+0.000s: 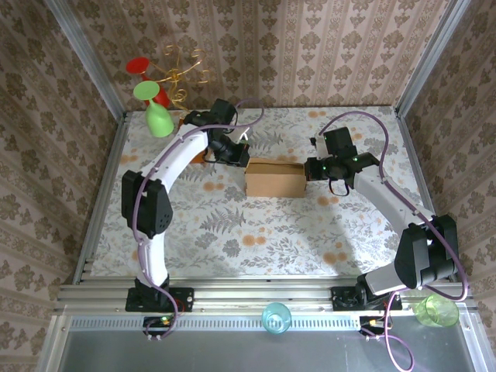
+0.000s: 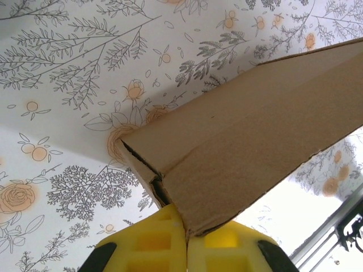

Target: Fold the paper box

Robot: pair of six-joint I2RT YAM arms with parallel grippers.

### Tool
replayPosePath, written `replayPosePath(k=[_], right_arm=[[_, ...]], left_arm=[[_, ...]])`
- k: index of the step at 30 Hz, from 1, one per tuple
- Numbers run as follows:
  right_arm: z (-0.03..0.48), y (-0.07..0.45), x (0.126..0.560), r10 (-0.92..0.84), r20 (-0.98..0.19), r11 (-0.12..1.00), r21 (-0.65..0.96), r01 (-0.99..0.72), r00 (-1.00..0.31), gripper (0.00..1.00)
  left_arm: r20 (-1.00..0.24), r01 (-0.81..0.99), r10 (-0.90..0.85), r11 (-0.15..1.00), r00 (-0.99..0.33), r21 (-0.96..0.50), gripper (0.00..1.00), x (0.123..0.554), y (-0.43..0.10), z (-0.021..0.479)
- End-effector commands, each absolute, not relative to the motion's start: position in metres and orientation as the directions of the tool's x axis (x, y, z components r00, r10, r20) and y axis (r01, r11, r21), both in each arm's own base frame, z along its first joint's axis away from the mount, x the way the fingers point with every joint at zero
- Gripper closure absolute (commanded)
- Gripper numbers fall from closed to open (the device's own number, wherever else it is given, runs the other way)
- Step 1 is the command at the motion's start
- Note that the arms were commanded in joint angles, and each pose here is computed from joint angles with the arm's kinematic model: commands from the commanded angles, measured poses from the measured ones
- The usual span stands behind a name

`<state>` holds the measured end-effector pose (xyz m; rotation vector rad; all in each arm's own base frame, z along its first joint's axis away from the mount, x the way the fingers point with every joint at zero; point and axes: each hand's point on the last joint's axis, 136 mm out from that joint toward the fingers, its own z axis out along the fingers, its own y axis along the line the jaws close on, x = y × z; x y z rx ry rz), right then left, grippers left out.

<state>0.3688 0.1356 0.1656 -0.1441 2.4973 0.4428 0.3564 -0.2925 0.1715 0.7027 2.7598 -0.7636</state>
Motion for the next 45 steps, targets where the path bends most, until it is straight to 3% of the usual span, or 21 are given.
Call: replayPosePath(k=[1,11,26,36,40,45], right_arm=[[0.134,0.144,0.341,-0.031,-0.459,0.935,0.301,-0.189,-0.888,1.0],[0.136,0.144,0.342,-0.022,-0.47,0.935,0.302,-0.184,-0.882,1.0],[0.136,0.147,0.34,-0.016,-0.472,0.935,0.305,-0.181,-0.881,1.0],[0.136,0.146,0.339,-0.015,-0.472,0.936,0.304,-0.179,-0.881,1.0],[0.136,0.147,0.339,-0.016,-0.472,0.936,0.304,-0.18,-0.881,1.0],[0.137,0.147,0.339,-0.013,-0.473,0.936,0.305,-0.178,-0.881,1.0]], left_arm=[[-0.299,0.509,0.413,0.731,-0.86,-0.455,0.94,0.34,-0.31,0.166],[-0.388,0.532,0.402,0.78,-0.83,-0.33,0.95,0.343,-0.301,0.162],[-0.363,0.319,0.161,0.843,-0.918,-0.433,1.0,0.352,-0.309,0.162],[-0.406,0.353,0.207,0.877,-0.89,-0.326,0.99,0.35,-0.301,0.16],[-0.439,0.364,0.204,0.875,-0.875,-0.319,0.94,0.351,-0.301,0.163],[-0.474,0.38,0.201,0.869,-0.857,-0.317,0.95,0.351,-0.305,0.167]])
